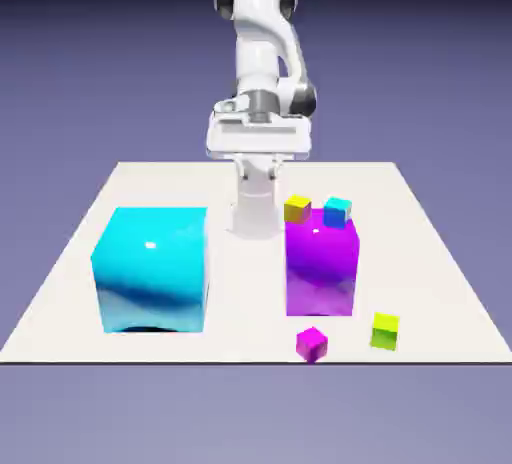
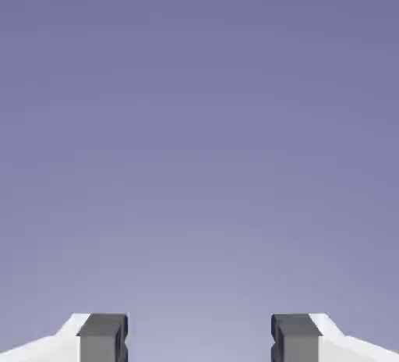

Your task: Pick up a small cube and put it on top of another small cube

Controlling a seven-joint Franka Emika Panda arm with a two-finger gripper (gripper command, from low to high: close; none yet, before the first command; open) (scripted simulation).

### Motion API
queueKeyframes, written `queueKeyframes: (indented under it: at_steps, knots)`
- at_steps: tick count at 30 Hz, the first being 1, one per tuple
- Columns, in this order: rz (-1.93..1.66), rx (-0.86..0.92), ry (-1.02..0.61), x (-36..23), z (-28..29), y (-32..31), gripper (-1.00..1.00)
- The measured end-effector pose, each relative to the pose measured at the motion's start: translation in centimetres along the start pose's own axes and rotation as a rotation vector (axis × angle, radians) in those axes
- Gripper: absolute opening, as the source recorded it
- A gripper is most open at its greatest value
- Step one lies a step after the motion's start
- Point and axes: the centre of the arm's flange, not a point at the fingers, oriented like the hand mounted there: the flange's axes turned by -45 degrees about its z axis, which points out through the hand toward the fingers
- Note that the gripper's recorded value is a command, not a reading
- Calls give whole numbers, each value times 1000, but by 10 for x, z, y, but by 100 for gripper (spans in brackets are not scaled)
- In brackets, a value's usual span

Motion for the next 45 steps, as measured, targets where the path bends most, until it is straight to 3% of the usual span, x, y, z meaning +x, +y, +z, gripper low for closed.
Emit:
queueKeyframes:
  at_steps: [16,28,32,33,35,45]
  knots:
    - [-657,222,-481,6,157,-165,0]
    - [-1154,375,-814,-78,259,-300,0]
    - [-1154,375,-814,-119,299,-296,0]
    - [-1154,375,-814,-128,307,-294,-100]
    - [-1154,376,-814,-128,307,-294,-100]
    - [-950,337,-848,-34,183,-271,-100]
